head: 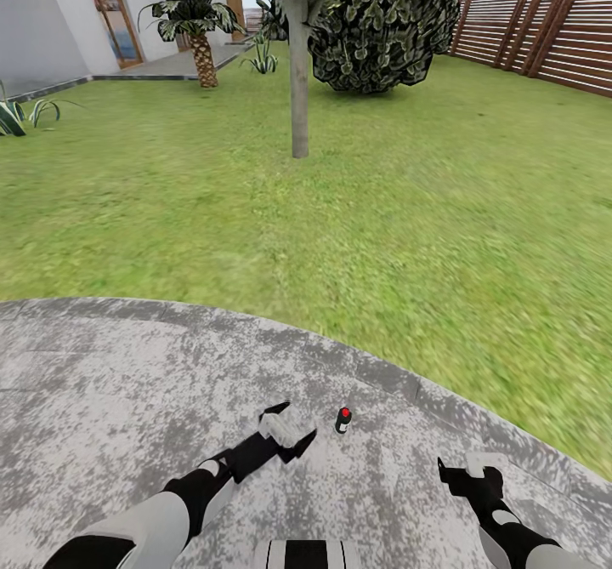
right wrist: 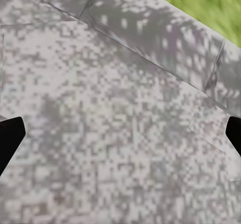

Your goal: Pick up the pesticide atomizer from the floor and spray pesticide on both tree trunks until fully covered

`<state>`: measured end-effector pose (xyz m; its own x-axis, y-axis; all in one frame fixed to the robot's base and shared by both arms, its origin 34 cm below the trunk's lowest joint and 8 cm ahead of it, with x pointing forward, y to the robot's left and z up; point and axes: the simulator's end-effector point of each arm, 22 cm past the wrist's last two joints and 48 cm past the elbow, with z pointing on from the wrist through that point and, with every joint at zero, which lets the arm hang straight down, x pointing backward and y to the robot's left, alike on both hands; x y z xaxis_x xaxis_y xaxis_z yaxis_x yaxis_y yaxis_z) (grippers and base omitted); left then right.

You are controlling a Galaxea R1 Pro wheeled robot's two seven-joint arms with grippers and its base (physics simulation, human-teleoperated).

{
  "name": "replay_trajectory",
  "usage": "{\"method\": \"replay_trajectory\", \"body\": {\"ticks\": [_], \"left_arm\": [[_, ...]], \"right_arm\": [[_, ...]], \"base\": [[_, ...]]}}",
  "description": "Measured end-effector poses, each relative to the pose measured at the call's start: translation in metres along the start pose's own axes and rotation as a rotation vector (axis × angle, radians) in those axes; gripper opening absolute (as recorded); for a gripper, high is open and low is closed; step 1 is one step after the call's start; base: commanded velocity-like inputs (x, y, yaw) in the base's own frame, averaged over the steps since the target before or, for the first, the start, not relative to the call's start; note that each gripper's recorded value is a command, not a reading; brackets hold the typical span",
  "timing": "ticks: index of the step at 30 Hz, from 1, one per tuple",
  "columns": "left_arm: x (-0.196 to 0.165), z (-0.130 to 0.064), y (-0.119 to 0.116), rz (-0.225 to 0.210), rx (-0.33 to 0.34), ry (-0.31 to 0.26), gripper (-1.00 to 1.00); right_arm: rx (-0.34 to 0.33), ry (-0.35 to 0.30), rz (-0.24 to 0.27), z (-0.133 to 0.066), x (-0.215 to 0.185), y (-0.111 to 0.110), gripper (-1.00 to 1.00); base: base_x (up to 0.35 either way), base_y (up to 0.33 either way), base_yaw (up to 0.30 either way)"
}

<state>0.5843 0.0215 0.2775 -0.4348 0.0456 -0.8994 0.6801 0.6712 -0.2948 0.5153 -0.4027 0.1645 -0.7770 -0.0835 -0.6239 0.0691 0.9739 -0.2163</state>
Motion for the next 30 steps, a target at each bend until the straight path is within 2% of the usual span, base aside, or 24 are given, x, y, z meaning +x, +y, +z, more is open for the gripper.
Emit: {"method": "replay_trajectory", "body": {"ticks": [2, 4, 9, 15, 17, 24, 30], "left_arm": [[0.01, 0.0, 0.003, 0.003, -0.015, 0.044, 1.0], [0.014, 0.0, 0.005, 0.009, -0.022, 0.064, 1.0], [0.018, -0.001, 0.006, 0.016, -0.027, 0.082, 1.0], [0.02, -0.001, 0.003, 0.03, -0.016, 0.093, 1.0], [0.02, 0.003, -0.004, 0.038, 0.001, 0.096, 1.0], [0.014, 0.011, -0.018, 0.051, 0.027, 0.075, 1.0], [0.012, 0.013, -0.021, 0.053, 0.032, 0.07, 1.0]], "right_arm": [[0.0, 0.0, 0.0, 0.0, 0.0, 0.0, 1.0], [-0.001, 0.0, -0.001, 0.0, 0.0, 0.0, 1.0], [-0.001, 0.001, -0.002, 0.0, 0.001, 0.0, 1.0], [-0.002, 0.002, -0.002, 0.0, 0.001, 0.0, 1.0], [-0.002, 0.002, -0.002, 0.0, 0.001, 0.0, 1.0], [-0.002, 0.003, -0.002, 0.0, 0.002, 0.0, 1.0], [-0.001, 0.003, -0.002, 0.0, 0.002, 0.0, 1.0]], "base": [[0.0, 0.0, 0.0], [0.0, 0.0, 0.0], [0.0, 0.0, 0.0], [0.0, 0.0, 0.0], [0.0, 0.0, 0.0], [0.0, 0.0, 0.0], [0.0, 0.0, 0.0]]}}
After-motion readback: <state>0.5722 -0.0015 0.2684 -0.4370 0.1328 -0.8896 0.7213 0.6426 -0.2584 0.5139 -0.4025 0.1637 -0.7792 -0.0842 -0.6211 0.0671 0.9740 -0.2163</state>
